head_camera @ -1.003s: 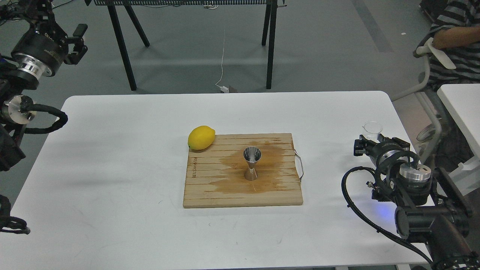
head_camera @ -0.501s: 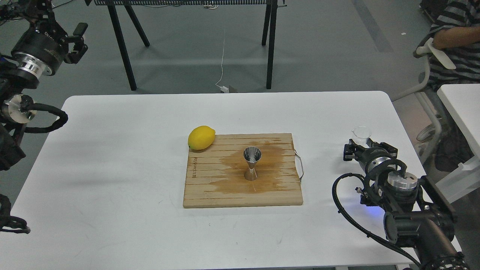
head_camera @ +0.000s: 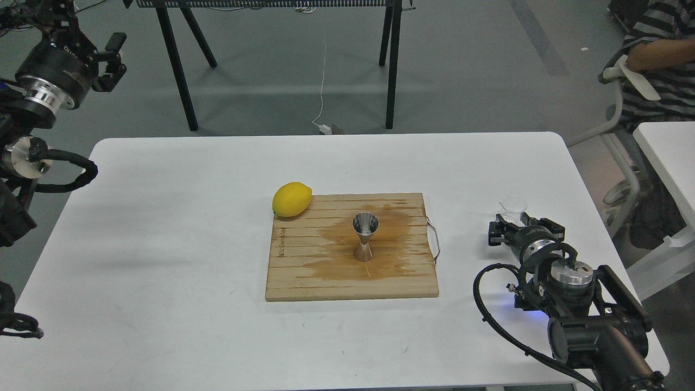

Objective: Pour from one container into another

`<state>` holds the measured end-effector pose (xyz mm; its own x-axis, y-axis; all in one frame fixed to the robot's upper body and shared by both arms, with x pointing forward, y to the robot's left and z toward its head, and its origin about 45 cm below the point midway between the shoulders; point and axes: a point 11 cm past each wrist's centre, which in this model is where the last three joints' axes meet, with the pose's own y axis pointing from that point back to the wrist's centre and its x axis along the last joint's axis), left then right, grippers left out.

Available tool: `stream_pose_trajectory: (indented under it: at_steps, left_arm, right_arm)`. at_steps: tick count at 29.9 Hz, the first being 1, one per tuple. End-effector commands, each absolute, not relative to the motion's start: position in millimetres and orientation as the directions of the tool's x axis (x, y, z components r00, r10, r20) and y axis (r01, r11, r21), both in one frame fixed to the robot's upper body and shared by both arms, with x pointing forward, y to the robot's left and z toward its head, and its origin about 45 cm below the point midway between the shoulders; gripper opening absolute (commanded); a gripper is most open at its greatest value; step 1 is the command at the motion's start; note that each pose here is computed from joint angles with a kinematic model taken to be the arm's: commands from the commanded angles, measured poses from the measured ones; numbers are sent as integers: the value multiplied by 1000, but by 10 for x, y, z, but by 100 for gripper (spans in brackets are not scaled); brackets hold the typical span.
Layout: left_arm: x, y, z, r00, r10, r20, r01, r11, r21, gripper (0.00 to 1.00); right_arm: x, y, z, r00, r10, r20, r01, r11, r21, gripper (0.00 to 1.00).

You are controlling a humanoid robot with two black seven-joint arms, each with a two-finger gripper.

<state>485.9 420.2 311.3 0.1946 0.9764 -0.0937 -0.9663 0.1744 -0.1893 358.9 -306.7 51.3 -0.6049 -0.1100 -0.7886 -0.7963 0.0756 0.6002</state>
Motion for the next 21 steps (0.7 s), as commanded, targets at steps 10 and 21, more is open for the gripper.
stream_pose_trajectory:
  at_steps: [10,21]
  left_arm:
    - [4862,4195,3116,196,976,-91,-966,177,-189,99]
    - [4862,4195,3116,196,976,-91,-966,177,-189,99]
  right_arm:
    - [3525,-2998,437,-625,-137,-768,-780,60,623,92]
    - [3476,-2947,486,-599,-137,-789,-799,42,599,95]
